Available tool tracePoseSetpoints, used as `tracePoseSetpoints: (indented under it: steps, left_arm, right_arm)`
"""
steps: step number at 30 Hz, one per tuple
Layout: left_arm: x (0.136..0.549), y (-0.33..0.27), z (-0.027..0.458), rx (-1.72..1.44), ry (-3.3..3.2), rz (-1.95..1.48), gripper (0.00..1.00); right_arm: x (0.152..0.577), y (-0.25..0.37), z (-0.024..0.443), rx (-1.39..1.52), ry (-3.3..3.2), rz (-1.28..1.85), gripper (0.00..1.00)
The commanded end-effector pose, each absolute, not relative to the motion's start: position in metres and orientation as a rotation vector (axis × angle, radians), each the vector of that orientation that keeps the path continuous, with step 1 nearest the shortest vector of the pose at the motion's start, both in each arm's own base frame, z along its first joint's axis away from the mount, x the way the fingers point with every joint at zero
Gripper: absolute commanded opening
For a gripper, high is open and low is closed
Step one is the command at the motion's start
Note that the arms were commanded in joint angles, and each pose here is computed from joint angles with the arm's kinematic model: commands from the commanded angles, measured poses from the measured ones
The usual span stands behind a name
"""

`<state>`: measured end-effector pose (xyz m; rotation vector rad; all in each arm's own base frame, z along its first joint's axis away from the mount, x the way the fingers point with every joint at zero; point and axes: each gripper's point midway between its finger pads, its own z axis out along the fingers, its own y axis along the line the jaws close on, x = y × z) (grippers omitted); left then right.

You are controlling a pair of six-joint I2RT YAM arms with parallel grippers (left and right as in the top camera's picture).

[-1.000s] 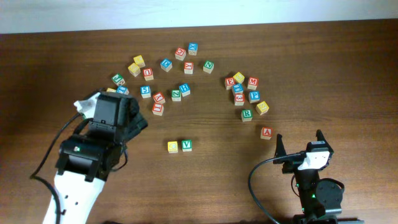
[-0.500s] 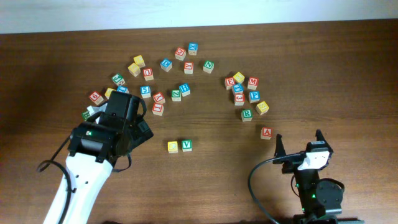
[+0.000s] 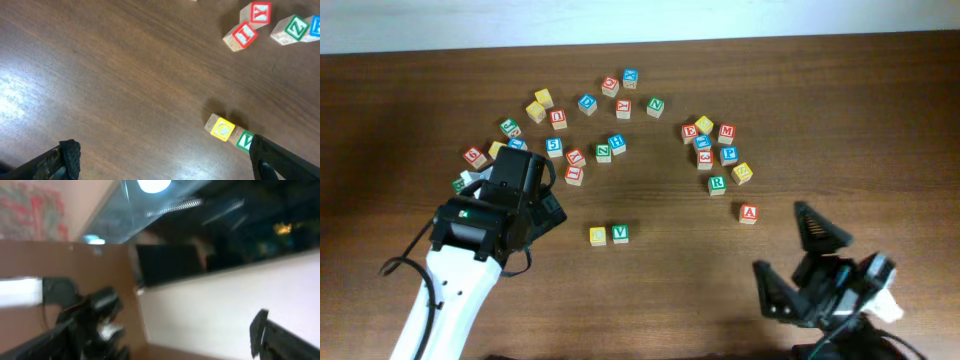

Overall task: Spell out CVPR
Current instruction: 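Reach right gripper to the blue P block and grasp it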

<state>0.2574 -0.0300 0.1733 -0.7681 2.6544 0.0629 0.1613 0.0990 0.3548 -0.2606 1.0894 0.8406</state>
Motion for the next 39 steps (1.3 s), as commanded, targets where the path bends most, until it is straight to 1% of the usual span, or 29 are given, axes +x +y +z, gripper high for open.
tracePoseSetpoints:
  steps: [1,3,6,7,9,11,12,13,14,15,16,17,18,20,21,23,25,26,27,28,31,34,37,39]
  left_arm:
    - [0.257,-0.030,0.171,-0.762,2.665,0.066,0.99]
    - [0.257,-0.030,0.171,-0.762,2.665,0.066,0.99]
    - [0.257,-0.030,0.171,-0.762,2.666,0.066,0.99]
    - [0.257,-0.030,0.171,-0.762,2.666,0.066,0.99]
    - [0.257,-0.030,0.171,-0.762,2.666,0.066,0.99]
    - [0.257,-0.030,0.171,-0.762,2.665,0.066,0.99]
    - [0.257,-0.030,0.171,-0.762,2.665,0.066,0.99]
    - [0.257,-0.030,0.171,-0.762,2.666,0.066,0.99]
    - [0.257,-0.030,0.171,-0.762,2.666,0.066,0.99]
    - [0.257,-0.030,0.171,-0.762,2.665,0.066,0.99]
    - [0.257,-0.030,0.171,-0.762,2.665,0.066,0.99]
    - [0.257,-0.030,0.171,-0.762,2.665,0.066,0.99]
    - [0.257,-0.030,0.171,-0.762,2.666,0.066,0.99]
    - [0.257,-0.030,0.171,-0.762,2.665,0.066,0.99]
    - [0.257,-0.030,0.171,-0.762,2.665,0.066,0.99]
    - [0.257,-0.030,0.171,-0.762,2.665,0.066,0.99]
    - [0.257,-0.030,0.171,-0.762,2.665,0.066,0.99]
    - [0.257,-0.030,0.171,-0.762,2.666,0.066,0.99]
    - [0.257,-0.030,0.171,-0.762,2.666,0.066,0.99]
    - [0.257,-0.030,0.171,-0.762,2.665,0.066,0.99]
    - [0.257,-0.030,0.171,-0.762,2.666,0.066,0.99]
    - [0.257,-0.030,0.171,-0.762,2.665,0.066,0.99]
    - [0.257,-0.030,0.171,-0.762,2.665,0.066,0.99]
    - [0.257,-0.030,0.171,-0.762,2.665,0.066,0.99]
  right_arm:
    - [0.166,0.080,0.410,-0.310,1.117,0.460,0.98]
    - [0.200,0.060,0.409,-0.255,1.372,0.290,0.98]
    - [0.258,0.049,0.378,-0.201,1.793,0.257,0.98]
    - [0.280,0.050,0.364,-0.187,1.949,0.278,0.98]
    - [0.306,0.053,0.350,-0.178,2.130,0.322,0.98]
    - [0.321,0.073,0.346,-0.219,2.239,0.484,0.98]
    - [0.331,0.091,0.343,-0.251,2.293,0.640,0.98]
    - [0.342,0.095,0.336,-0.255,2.318,0.678,0.98]
    - [0.357,0.093,0.322,-0.239,2.348,0.662,0.98]
    - [0.374,0.089,0.298,-0.211,2.413,0.642,0.99]
    - [0.383,0.087,0.279,-0.190,2.467,0.636,0.91]
    - [0.392,0.083,0.248,-0.159,2.556,0.623,0.87]
    - [0.400,0.078,0.216,-0.124,2.650,0.596,0.87]
    - [0.408,0.072,0.180,-0.068,2.750,0.560,0.86]
    - [0.413,0.069,0.148,-0.044,2.829,0.512,0.84]
    - [0.417,0.066,0.125,-0.047,2.883,0.416,0.81]
    - [0.424,0.055,0.106,0.021,2.919,0.206,0.80]
    - [0.428,0.051,0.098,0.049,2.919,0.105,0.80]
    - [0.430,0.053,0.093,0.046,2.918,0.074,0.80]
    - [0.432,0.058,0.088,0.029,2.920,0.077,0.80]
    - [0.432,0.069,0.074,-0.007,2.943,0.076,0.74]
    - [0.430,0.068,0.055,-0.004,2.986,0.067,0.74]
    - [0.432,0.071,0.051,-0.011,2.987,0.080,0.74]
    - [0.432,0.071,0.050,-0.011,2.987,0.081,0.71]
